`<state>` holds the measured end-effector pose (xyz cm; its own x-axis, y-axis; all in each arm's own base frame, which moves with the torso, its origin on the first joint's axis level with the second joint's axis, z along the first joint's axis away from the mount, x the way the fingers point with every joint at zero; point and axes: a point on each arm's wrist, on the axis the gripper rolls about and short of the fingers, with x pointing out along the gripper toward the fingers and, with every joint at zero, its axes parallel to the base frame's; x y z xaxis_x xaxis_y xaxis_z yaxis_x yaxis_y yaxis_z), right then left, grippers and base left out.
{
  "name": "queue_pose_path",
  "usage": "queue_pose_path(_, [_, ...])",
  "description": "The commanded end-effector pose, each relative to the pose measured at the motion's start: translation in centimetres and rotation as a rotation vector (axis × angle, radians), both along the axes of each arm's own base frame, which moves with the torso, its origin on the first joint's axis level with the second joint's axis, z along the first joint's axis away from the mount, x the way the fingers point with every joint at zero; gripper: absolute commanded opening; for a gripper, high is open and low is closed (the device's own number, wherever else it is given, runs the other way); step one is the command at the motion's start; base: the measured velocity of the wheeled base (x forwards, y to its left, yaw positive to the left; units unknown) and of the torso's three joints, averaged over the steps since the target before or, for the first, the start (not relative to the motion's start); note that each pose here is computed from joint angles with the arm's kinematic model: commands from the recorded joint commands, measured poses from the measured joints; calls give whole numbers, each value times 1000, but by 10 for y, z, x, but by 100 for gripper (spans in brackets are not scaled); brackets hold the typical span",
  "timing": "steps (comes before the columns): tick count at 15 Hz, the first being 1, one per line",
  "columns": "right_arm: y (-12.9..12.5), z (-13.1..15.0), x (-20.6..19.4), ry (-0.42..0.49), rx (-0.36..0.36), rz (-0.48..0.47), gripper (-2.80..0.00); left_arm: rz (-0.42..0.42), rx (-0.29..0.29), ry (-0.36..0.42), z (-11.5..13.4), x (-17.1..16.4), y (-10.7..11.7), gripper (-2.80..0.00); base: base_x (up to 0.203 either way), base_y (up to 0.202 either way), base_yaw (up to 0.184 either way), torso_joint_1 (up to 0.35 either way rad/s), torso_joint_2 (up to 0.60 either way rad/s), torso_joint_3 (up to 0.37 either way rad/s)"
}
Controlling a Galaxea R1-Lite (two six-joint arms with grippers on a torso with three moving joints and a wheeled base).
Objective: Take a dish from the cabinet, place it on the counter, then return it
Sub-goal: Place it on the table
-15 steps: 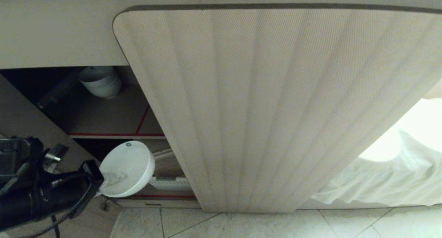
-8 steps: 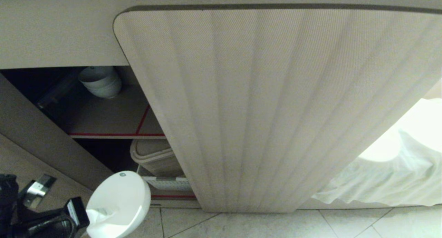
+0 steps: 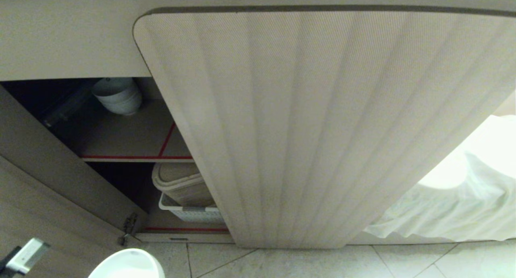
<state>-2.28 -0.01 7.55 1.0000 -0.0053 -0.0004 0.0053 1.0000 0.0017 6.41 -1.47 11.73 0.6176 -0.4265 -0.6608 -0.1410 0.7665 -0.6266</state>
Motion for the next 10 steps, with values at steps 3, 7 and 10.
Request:
queue_pose_path(3, [0,0,0,0,0,-1,-280,-45,29,-38,2,-19,1,-280,0,0,0,0,0,0])
queue_pose_path(7, [0,0,0,0,0,1,-280,-78,30,-46,4,-19,0,-280,0,0,0,0,0,0])
queue_pose_path(10, [0,0,0,0,0,0,-280,-111,44,-49,4,-19,-2,-280,0,0,0,0,0,0])
